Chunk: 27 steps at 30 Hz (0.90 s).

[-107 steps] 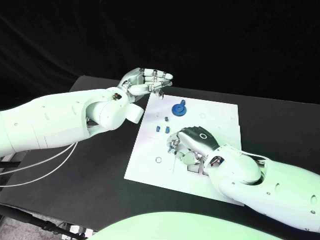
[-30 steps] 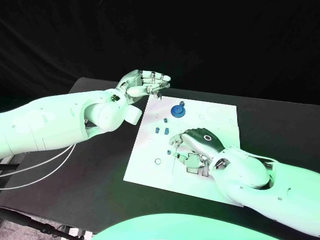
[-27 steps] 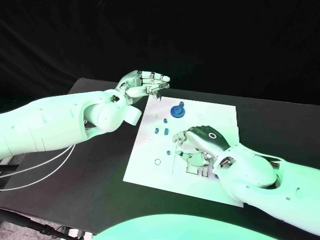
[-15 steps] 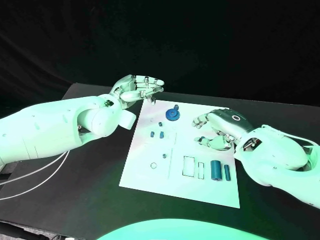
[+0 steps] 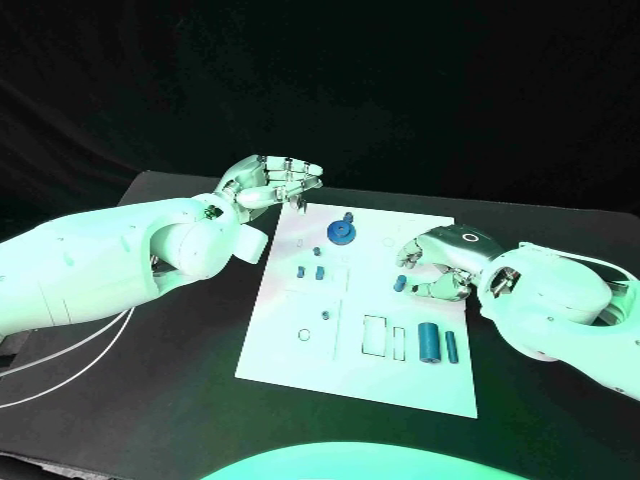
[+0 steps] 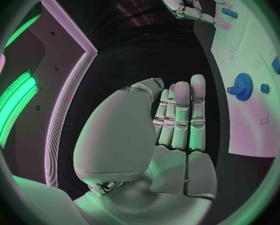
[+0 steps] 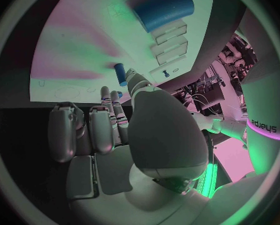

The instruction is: Assemble the parts on the task board

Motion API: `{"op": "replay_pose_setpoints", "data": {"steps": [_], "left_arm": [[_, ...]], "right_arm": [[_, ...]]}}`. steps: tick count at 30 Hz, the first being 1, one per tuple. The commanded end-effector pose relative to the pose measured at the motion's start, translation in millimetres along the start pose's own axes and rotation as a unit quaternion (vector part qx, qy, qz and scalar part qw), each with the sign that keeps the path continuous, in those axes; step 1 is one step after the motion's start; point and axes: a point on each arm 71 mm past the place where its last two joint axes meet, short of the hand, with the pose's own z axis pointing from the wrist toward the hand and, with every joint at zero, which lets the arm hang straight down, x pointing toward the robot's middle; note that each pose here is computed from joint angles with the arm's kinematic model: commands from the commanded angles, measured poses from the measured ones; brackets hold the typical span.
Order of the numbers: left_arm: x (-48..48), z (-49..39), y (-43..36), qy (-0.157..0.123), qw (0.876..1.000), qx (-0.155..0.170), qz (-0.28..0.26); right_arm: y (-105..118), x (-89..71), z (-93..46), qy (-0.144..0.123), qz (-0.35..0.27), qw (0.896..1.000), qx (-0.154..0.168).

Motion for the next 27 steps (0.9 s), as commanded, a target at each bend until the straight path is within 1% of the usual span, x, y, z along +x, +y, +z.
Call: {"op": "replay_pose_setpoints", "data": {"steps": [1,11,22,27], "left_arm": [[1.6,0.3,-1.0,0.007,1.0,0.003,-0.004],[1.3,-0.2,-1.0,0.007,1.0,0.002,-0.004],[1.2,-0.6,-1.1,0.007,1.0,0.002,-0.004],[1.1,-0.6,-1.0,0.007,1.0,0.001,-0.004]], "right_arm": [[1.3,6.3,1.7,0.036,-0.012,0.999,-0.003],[7.6,10.8,5.8,0.035,-0.006,0.999,-0.012],[8.2,11.3,7.9,0.023,-0.001,1.0,-0.011],[7.5,10.2,8.9,0.012,-0.001,1.0,-0.008]]}}
